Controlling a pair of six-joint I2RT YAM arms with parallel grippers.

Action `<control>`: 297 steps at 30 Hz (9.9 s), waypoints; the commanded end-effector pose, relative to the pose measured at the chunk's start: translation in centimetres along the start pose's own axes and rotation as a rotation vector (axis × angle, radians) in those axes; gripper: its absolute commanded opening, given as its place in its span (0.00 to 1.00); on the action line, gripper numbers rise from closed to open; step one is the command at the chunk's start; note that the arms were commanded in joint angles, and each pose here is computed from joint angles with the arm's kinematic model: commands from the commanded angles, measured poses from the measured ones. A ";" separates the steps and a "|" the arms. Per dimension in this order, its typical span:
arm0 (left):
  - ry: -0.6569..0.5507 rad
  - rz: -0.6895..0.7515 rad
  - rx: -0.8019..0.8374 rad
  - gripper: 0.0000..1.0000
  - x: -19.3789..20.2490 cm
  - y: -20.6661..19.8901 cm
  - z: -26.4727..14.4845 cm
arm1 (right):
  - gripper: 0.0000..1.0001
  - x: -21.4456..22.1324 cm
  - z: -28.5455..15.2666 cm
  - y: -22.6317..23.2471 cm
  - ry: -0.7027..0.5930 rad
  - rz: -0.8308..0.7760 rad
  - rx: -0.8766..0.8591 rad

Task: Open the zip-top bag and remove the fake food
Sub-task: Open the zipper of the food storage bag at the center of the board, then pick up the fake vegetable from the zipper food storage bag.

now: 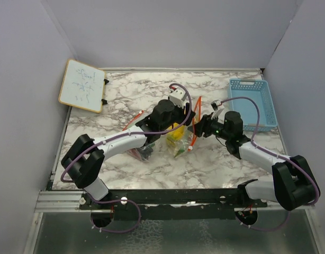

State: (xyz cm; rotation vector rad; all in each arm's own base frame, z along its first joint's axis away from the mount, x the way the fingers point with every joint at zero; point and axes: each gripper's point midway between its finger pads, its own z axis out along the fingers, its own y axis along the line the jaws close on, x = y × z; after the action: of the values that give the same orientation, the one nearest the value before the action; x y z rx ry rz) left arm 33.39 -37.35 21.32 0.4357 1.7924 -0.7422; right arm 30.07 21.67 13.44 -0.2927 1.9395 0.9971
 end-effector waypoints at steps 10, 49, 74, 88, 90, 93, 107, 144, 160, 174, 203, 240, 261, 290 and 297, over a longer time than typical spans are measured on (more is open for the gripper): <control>0.074 0.067 0.039 0.54 1.8 -2.9 1.2 | 0.47 -0.5 0.1 0.4 -0.029 -0.025 -0.005; -0.118 0.202 -0.212 0.00 -9.7 0.7 -5.5 | 0.02 -7.1 5.5 9.7 -0.058 -0.116 -0.157; 0.000 0.140 -0.072 0.00 -2.2 -1.0 1.3 | 0.05 -2.1 -1.0 -1.5 -0.043 -0.127 0.467; 0.009 0.102 -0.055 0.00 -1.6 -1.5 0.9 | 0.30 0.6 -7.2 -3.1 -0.068 -0.047 0.593; 0.001 0.100 -0.043 0.00 -1.6 -1.8 0.8 | 0.49 -1.0 -7.8 -1.9 -0.128 -0.054 0.556; 0.004 0.095 -0.037 0.00 -1.1 -2.2 0.9 | 0.52 -3.5 -8.6 0.0 -0.205 -0.050 0.500; 0.015 0.062 -0.012 0.00 0.1 -4.1 1.1 | 0.02 -7.3 -3.7 6.8 -0.245 0.073 0.161; -0.040 0.010 0.017 0.00 -1.3 -4.1 -2.4 | 0.05 -10.0 -5.1 8.1 -0.320 0.042 0.148; -0.093 -0.032 0.034 0.00 -3.1 -4.6 -3.4 | 0.07 -6.0 -3.4 5.0 -0.247 0.090 0.217; -0.153 -0.069 -0.025 0.00 -4.9 -3.7 -4.9 | 0.16 -2.3 -0.4 3.7 -0.073 0.161 0.249; -0.159 0.112 -0.243 0.00 -7.6 -3.2 -1.3 | 0.27 -6.9 5.4 2.1 -0.041 0.082 0.161; -0.181 0.020 -0.424 0.00 -9.7 4.8 -11.9 | 0.30 -1.5 11.5 19.6 0.059 -0.081 -0.078; -0.016 0.005 -0.197 0.00 -2.6 -1.7 -0.6 | 0.69 0.0 2.0 4.0 0.037 -0.008 0.343; -0.009 -0.023 -0.161 0.00 -0.8 -2.1 -0.7 | 0.02 -2.8 2.4 5.4 -0.028 -0.055 0.284; -0.016 -0.055 -0.127 0.00 -1.0 -3.0 -0.5 | 0.02 -1.4 4.6 5.8 -0.038 0.094 0.138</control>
State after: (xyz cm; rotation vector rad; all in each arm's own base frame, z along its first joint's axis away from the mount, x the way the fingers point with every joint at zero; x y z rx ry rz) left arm 32.76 -37.38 21.24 0.2971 1.8747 -0.5282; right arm 30.38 25.71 15.65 -0.1187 2.0619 0.6795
